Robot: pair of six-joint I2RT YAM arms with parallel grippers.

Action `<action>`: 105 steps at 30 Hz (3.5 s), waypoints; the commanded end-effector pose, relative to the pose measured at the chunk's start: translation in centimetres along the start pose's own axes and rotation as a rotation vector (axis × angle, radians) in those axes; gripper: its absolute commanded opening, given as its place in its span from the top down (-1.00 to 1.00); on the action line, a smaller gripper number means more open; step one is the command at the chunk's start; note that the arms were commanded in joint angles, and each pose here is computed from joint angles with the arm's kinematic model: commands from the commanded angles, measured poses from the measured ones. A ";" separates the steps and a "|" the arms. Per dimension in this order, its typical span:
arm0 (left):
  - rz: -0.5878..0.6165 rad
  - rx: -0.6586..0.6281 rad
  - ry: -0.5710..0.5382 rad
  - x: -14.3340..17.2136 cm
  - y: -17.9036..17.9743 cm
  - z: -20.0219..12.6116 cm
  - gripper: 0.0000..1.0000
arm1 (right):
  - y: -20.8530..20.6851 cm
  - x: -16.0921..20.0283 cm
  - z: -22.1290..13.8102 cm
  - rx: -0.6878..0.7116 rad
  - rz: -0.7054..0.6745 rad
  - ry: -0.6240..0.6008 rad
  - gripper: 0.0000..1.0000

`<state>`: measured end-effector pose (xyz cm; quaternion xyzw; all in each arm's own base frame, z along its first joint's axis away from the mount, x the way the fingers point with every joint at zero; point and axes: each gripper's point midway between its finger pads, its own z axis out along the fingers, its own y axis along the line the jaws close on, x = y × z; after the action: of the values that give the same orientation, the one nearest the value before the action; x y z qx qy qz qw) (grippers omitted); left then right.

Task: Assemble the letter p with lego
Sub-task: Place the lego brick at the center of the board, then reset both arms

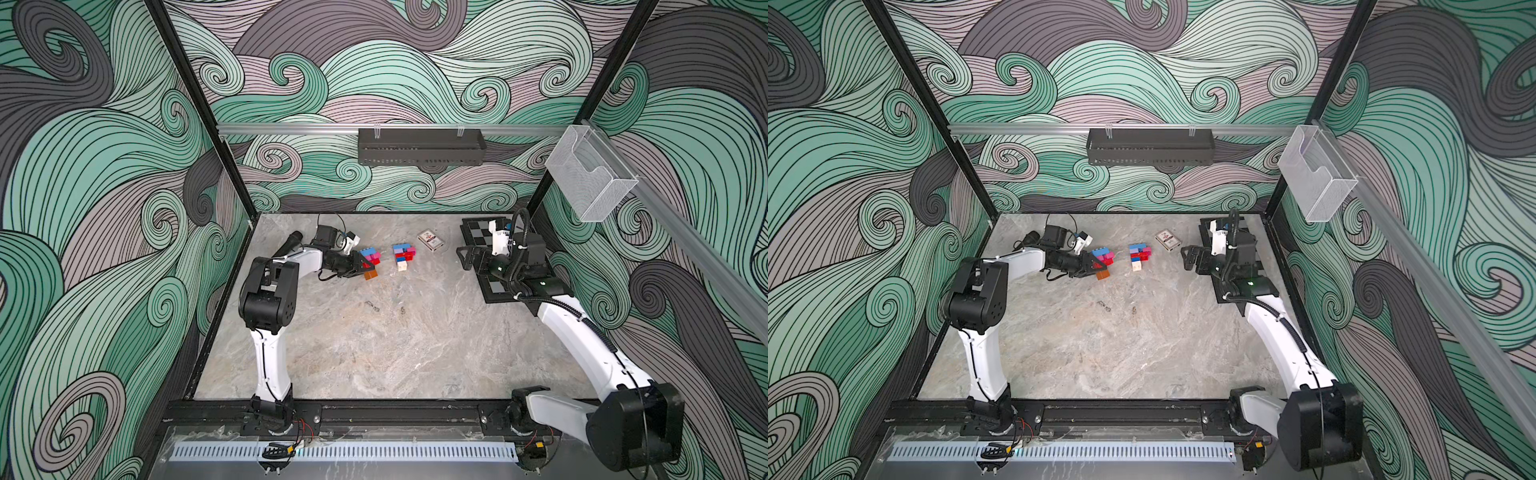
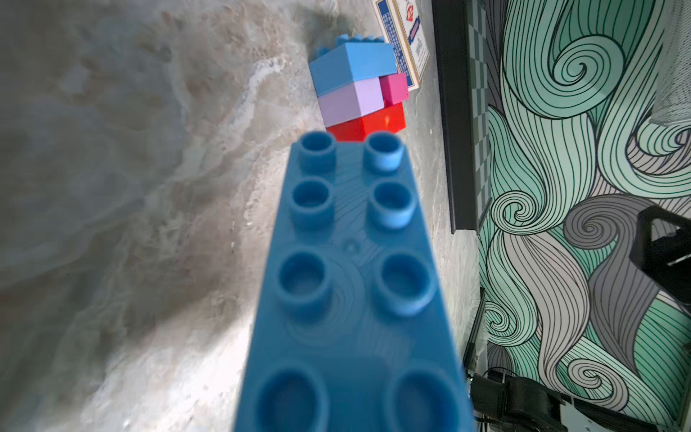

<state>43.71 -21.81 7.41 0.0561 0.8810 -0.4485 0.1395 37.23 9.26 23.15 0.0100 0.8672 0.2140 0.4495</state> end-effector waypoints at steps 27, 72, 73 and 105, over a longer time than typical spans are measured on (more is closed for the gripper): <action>-0.091 -0.123 0.089 -1.5 3.9 5.7 -0.97 | -0.3 0.7 1.0 0.003 0.017 0.097 -0.98; 0.371 -0.997 -0.883 2.4 13.1 -22.0 -0.97 | -12.4 7.7 6.4 0.322 -0.344 -0.253 -0.97; 0.299 -0.993 -0.847 3.0 13.9 -22.1 -0.97 | -12.7 7.5 6.5 0.301 -0.316 -0.248 -0.98; 0.292 -0.967 -0.782 2.6 13.5 -21.8 -0.97 | -10.4 5.9 3.6 0.331 -0.390 -0.340 -0.98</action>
<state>39.20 3.71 6.69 -0.0636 0.8614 0.0397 0.5024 39.38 1.65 9.84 -0.0346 0.8120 -0.0034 0.5826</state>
